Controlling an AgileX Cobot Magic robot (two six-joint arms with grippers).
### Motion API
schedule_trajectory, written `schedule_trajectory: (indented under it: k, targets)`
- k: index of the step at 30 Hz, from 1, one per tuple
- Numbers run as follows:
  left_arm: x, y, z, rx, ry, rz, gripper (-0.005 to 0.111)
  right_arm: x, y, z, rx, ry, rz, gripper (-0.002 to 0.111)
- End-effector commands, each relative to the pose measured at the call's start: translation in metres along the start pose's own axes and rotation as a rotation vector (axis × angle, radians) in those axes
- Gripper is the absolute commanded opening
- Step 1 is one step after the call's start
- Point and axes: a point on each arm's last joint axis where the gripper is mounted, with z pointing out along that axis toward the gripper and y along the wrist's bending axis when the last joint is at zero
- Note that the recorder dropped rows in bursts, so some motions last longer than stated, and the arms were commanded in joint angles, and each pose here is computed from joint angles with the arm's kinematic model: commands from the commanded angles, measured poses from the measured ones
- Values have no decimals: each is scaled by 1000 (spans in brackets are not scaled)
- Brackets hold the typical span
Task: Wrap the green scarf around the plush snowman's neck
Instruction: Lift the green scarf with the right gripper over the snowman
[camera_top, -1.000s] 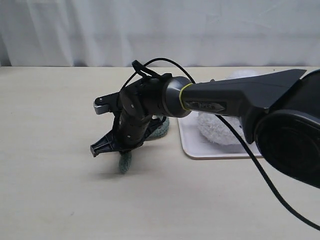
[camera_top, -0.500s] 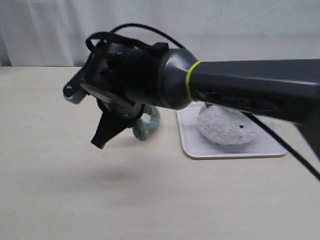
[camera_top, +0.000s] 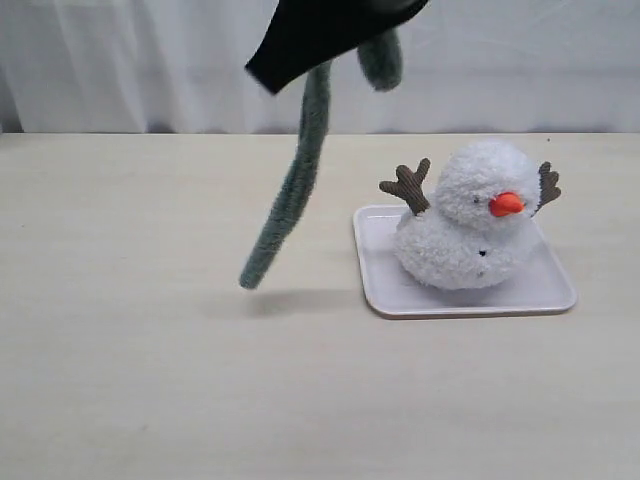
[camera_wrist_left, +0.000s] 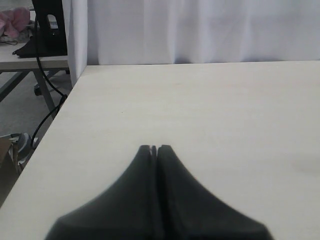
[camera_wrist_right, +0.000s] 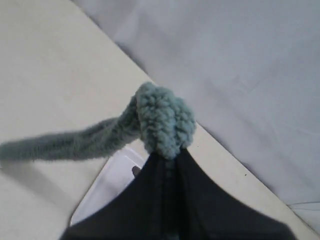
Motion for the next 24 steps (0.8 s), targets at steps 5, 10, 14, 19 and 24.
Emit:
schedule_trajectory:
  k: [5, 10, 14, 19, 24]
  targets:
    - [-1, -1, 0, 10, -13, -8, 0, 33, -57, -55, 37, -87, 90, 4]
    - [-1, -1, 0, 10, -13, -8, 0, 59, -69, -63, 95, -89, 54, 4]
    - [-1, -1, 0, 10, -13, -8, 0, 78, -70, -56, 208, -89, 30, 4]
    - [-1, -1, 0, 10, -13, -8, 0, 93, -56, -35, 336, -80, -43, 4]
    - [-1, -1, 0, 10, -13, -8, 0, 94, -51, -14, 310, -152, -51, 4]
